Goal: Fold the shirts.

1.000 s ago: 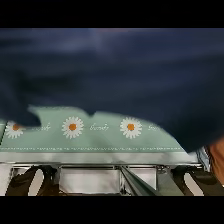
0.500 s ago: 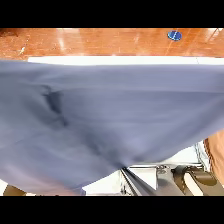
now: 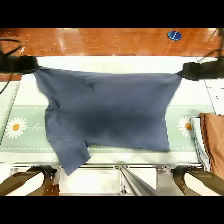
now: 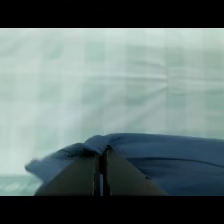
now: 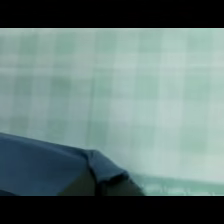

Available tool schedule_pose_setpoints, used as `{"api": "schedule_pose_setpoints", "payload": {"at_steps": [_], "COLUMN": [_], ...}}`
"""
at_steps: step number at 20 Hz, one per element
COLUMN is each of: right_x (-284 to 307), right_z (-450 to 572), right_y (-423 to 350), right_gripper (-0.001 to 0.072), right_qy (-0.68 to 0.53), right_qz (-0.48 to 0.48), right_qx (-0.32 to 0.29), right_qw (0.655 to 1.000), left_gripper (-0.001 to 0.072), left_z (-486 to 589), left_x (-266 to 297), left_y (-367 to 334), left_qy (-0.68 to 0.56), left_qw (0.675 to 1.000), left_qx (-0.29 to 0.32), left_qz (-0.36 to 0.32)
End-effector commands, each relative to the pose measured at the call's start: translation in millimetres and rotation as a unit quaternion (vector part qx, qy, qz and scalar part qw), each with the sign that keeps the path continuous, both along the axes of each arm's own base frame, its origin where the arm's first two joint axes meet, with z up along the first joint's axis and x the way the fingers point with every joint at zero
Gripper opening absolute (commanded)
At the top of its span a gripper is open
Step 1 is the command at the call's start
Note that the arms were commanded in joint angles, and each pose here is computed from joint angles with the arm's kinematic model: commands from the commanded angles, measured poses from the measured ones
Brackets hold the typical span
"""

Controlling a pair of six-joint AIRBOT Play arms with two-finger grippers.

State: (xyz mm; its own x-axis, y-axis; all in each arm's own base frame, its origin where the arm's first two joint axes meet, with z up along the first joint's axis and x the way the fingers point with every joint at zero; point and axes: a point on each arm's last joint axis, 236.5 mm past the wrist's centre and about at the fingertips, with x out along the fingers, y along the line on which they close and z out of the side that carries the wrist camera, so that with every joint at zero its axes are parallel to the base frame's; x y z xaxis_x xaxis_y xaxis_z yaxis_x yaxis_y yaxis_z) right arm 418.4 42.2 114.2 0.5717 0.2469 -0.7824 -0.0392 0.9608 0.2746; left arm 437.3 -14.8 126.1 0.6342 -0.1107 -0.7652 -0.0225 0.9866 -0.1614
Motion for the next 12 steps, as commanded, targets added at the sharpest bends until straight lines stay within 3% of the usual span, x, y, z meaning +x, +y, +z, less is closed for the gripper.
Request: {"api": "schedule_pose_setpoints", "payload": {"at_steps": [1, 6, 10, 12], "right_x": [73.4, 125.9, 105.1, 72.5], "right_z": [-64.5, -95.2, -97.4, -99.0], "right_y": [-4.6, -18.4, -39.4, -44.0], "right_gripper": [0.0022, 0.0022, 0.0022, 0.0022], "right_qy": [0.032, 0.062, 0.103, 0.158], "right_qz": [-0.008, -0.028, -0.028, 0.0], "right_qx": [0.006, 0.024, 0.028, 0.026], "right_qw": [0.999, 0.997, 0.994, 0.987], "left_gripper": [0.0016, 0.0016, 0.0016, 0.0017], "left_z": [-73.2, -114.5, -111.7, -117.7], "left_x": [76.8, 120.6, 99.4, 66.9], "left_y": [-5.6, -17.5, -13.6, -16.0], "left_qy": [0.046, 0.114, 0.159, 0.218], "left_qw": [0.997, 0.99, 0.985, 0.973], "left_qx": [-0.048, -0.08, -0.064, -0.047], "left_qz": [0.031, 0.03, -0.008, -0.058]}}
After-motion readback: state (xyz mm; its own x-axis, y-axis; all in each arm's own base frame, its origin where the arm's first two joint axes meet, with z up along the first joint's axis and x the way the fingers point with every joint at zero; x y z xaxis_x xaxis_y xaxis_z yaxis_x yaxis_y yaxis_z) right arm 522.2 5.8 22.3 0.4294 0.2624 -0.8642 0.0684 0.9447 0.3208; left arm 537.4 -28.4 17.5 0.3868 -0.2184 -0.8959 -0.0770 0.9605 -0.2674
